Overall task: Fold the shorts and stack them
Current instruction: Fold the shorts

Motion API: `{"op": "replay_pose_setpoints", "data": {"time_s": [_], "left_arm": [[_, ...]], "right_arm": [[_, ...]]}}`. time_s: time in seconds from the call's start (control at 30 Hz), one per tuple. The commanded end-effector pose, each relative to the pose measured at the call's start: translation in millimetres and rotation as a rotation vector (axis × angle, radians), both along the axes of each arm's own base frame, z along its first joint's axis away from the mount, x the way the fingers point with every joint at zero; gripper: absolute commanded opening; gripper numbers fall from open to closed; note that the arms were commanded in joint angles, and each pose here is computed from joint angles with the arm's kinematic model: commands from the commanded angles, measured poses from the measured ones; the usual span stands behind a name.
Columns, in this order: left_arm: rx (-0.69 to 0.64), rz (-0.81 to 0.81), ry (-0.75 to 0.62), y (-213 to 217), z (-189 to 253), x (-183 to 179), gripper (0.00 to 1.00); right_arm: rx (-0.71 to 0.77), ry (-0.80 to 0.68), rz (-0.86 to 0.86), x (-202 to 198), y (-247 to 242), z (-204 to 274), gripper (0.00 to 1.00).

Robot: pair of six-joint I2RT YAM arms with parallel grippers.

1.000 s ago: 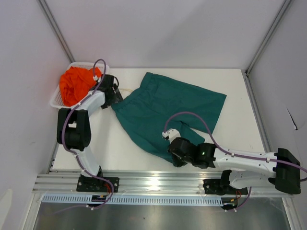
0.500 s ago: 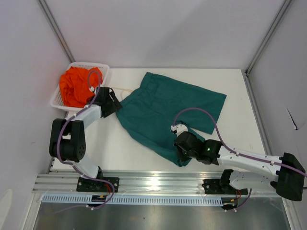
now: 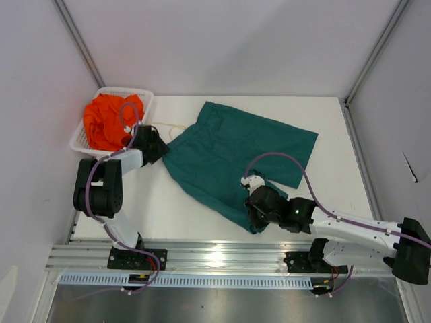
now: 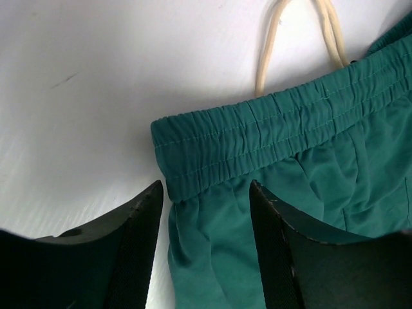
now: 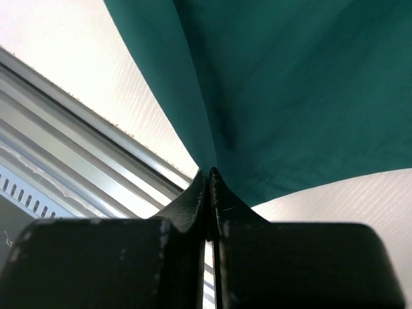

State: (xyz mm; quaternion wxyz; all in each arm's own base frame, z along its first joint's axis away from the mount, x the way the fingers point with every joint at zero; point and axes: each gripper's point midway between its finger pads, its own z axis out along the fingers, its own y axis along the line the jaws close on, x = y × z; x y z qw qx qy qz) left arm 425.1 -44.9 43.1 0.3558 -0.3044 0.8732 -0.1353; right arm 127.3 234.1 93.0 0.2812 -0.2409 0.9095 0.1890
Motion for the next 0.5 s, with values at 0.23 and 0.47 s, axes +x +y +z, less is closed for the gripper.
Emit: {"op": "replay_pose_setpoints", "data": {"time_s": [0.23, 0.47], "left_arm": [[-0.011, 0.011, -0.009, 2, -2, 23, 0.0], [0.032, 0.017, 0.027, 9, 13, -7, 0.0]], "right_arm": [[0.083, -0.029, 0.368, -71, 47, 15, 0.0], [0.085, -0.085, 0.51, -105, 61, 31, 0.0]]}}
